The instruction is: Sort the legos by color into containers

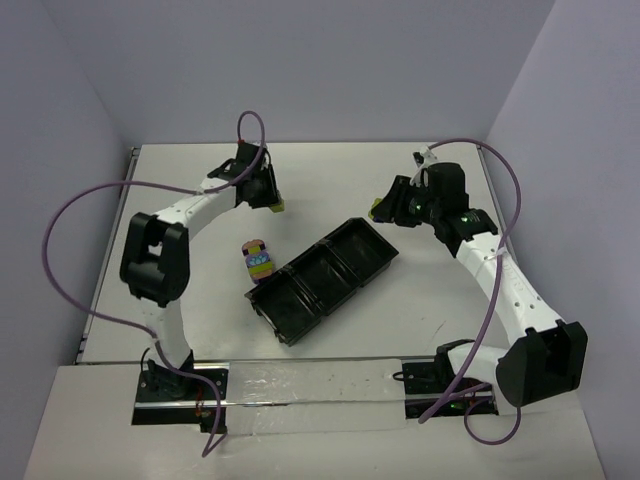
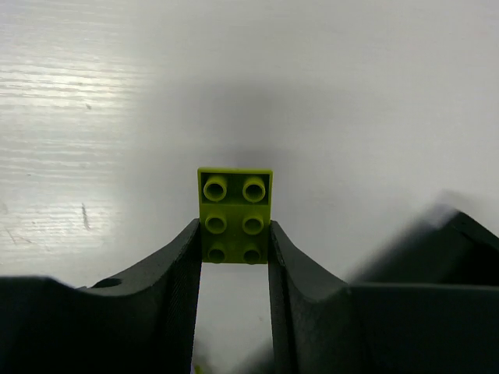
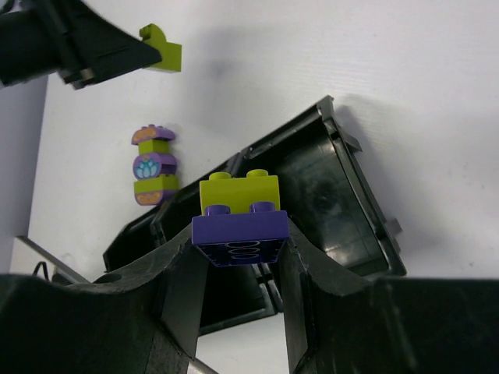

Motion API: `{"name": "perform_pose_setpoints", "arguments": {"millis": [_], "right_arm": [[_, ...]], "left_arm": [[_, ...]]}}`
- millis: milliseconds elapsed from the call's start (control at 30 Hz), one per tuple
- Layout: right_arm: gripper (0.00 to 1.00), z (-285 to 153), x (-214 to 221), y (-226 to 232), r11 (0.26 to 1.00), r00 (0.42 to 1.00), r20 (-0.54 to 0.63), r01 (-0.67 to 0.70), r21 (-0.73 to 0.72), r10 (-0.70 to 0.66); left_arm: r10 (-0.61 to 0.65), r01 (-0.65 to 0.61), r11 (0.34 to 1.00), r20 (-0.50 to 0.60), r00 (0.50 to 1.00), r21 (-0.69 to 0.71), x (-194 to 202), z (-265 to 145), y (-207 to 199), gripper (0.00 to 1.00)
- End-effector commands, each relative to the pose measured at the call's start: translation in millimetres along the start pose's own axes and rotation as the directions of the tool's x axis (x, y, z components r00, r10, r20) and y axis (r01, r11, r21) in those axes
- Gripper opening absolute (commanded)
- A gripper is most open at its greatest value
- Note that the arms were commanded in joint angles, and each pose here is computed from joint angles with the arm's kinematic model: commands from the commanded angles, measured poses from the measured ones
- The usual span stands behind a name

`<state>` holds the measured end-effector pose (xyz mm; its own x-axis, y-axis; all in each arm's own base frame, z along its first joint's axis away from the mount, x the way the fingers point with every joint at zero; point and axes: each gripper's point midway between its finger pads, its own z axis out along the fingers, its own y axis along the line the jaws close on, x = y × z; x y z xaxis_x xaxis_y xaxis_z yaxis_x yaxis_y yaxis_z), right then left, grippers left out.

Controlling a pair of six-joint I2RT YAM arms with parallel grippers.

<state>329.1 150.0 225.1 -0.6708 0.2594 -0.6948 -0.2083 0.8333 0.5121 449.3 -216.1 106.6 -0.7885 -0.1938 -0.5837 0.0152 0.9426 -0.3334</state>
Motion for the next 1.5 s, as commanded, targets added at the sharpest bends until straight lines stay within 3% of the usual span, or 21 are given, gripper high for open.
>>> {"name": "perform_pose_setpoints", "arguments": {"millis": [0,267,400,567,700,867,900,933,967,1000,1067,1100,1133,1233,1333,1467], "right_arm": [[0.0,-12.6,0.0,-4.7,0.998,0.999,0.017,0.035,0.045,-0.035],[0.0,-9.5,5.7,-7.0,0.999,1.0,0.007,0.016,0.045,-0.016],[0.0,-6.1,3.3,-5.7,0.999,1.0,-0.001,0.014,0.041,-0.014],[0.0,-1.5,1.0,3.3,1.0,0.999,-0.027,0.021,-0.005,-0.021],[0.0,-0.9,-3.5,13.6,0.998,0.998,-0.035,0.042,-0.056,-0.044],[0.0,-1.8,-5.2,39.1,0.978,0.997,-0.045,0.054,-0.2,-0.064],[0.0,-1.5,-7.7,44.7,0.972,0.997,-0.034,0.057,-0.229,-0.067],[0.0,-1.7,-8.0,50.8,0.962,0.997,-0.035,0.059,-0.265,-0.071],[0.0,-2.4,-8.2,56.4,0.952,0.997,-0.036,0.06,-0.301,-0.075],[0.0,-6.1,-7.8,70.9,0.919,0.996,-0.034,0.069,-0.389,-0.089],[0.0,-12.1,-5.7,86.1,0.873,0.994,-0.039,0.072,-0.482,-0.104],[0.0,-17.6,-4.0,97.1,0.835,0.993,-0.05,0.062,-0.547,-0.107],[0.0,-24.3,-3.6,107.6,0.788,0.991,-0.043,0.073,-0.612,-0.125],[0.0,-41.6,-4.2,128.0,0.681,0.987,-0.016,0.098,-0.726,-0.16],[0.0,-54.0,-2.5,142.5,0.61,0.983,-0.024,0.093,-0.787,-0.181],[0.0,-59.4,7.9,158.3,0.544,0.967,-0.063,0.084,-0.835,-0.246]], "left_arm": [[0.069,-0.055,0.968,0.049,0.996,-0.244,-15.7,10.2,25.2,0.0],[0.072,-0.07,0.936,-0.006,0.997,-0.346,11.6,37.5,44.2,0.01],[0.076,-0.088,0.924,-0.047,0.996,-0.373,20.8,41.5,50.1,0.22],[0.093,-0.109,0.928,-0.06,0.994,-0.357,18.7,30.1,44.7,0.79],[0.11,-0.112,0.94,-0.024,0.994,-0.322,-2.4,2.0,29.8,0.99],[0.129,-0.113,0.968,0.061,0.99,-0.224,-38.4,-52.1,3.1,0.99],[0.134,-0.116,0.978,0.099,0.986,-0.172,-48.9,-70.8,-5.3,0.97],[0.139,-0.135,0.989,0.065,0.988,-0.057,-36.6,-74.5,-18.5,0.96],[0.143,-0.14,0.989,0.112,0.983,-0.038,-45.1,-84.8,-20.2,0.95],[0.136,-0.159,0.979,0.17,0.976,0.128,-56.2,-110.6,-47.7,0.93],[0.173,-0.217,0.926,0.162,0.971,0.309,-40.4,-124.9,-67.6,0.9],[0.203,-0.248,0.821,0.144,0.969,0.514,-23.8,-147.8,-95.6,0.9],[0.22,-0.278,0.732,0.171,0.96,0.621,-20.1,-167.6,-109.9,0.91],[0.261,-0.284,0.518,0.167,0.951,0.807,3.8,-203.5,-132.7,0.93],[0.29,-0.248,0.365,0.143,0.946,0.897,25.1,-226.0,-147.4,0.93],[0.3,-0.261,0.315,0.165,0.939,0.913,30.1,-234.8,-160.2,0.93]]}}
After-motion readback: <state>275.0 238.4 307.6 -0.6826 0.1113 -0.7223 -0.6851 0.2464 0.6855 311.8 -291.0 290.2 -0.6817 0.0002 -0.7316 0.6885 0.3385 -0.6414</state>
